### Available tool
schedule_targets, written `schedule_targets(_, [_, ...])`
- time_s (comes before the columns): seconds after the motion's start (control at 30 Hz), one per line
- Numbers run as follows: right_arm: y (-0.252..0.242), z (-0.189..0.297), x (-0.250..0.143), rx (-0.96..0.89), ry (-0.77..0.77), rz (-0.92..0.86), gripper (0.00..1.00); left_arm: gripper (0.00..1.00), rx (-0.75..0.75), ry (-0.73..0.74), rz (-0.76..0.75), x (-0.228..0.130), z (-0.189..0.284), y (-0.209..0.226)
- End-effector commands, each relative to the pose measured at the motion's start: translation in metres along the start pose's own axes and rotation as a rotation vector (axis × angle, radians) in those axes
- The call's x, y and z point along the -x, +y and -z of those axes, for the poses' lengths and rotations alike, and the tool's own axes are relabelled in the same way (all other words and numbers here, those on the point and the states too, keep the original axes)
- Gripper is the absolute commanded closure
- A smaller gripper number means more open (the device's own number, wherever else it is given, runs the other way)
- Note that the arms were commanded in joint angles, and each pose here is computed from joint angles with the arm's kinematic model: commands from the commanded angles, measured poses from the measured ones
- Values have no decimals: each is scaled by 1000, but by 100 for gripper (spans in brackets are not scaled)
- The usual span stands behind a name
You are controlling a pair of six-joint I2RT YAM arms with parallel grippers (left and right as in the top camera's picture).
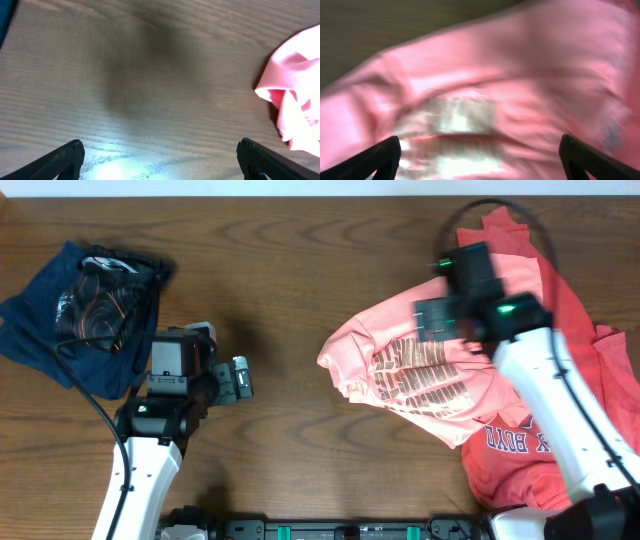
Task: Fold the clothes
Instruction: 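Pull the gold-print coral shirt leftward onto the table center with right gripper, then grasp the shirt's left edge with the left gripper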
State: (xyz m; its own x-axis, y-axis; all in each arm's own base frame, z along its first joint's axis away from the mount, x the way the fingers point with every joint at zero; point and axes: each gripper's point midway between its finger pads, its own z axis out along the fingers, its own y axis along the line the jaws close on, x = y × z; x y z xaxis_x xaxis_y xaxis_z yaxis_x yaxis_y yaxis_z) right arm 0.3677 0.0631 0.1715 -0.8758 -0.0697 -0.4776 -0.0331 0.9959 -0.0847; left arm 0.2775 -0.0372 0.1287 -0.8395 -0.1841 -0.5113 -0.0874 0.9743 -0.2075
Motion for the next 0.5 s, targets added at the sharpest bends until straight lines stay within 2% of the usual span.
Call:
schedule_targets(0.0, [-65,-2,-14,-146,57,-227,1,2,-64,-27,8,10,5,-14])
schedule_targets(0.17, [-126,-4,-59,-210,224,-457,1,2,-215,-76,-10,25,8,-41])
schedule_targets(0.3, [-150,1,-82,-203,294,-566,1,2,-254,-99,-39,35,-1,-54])
schedule_targets(0.47, [-170,7,-102,-232,348,-639,1,2,-364,-27,-117,24,-30,-95])
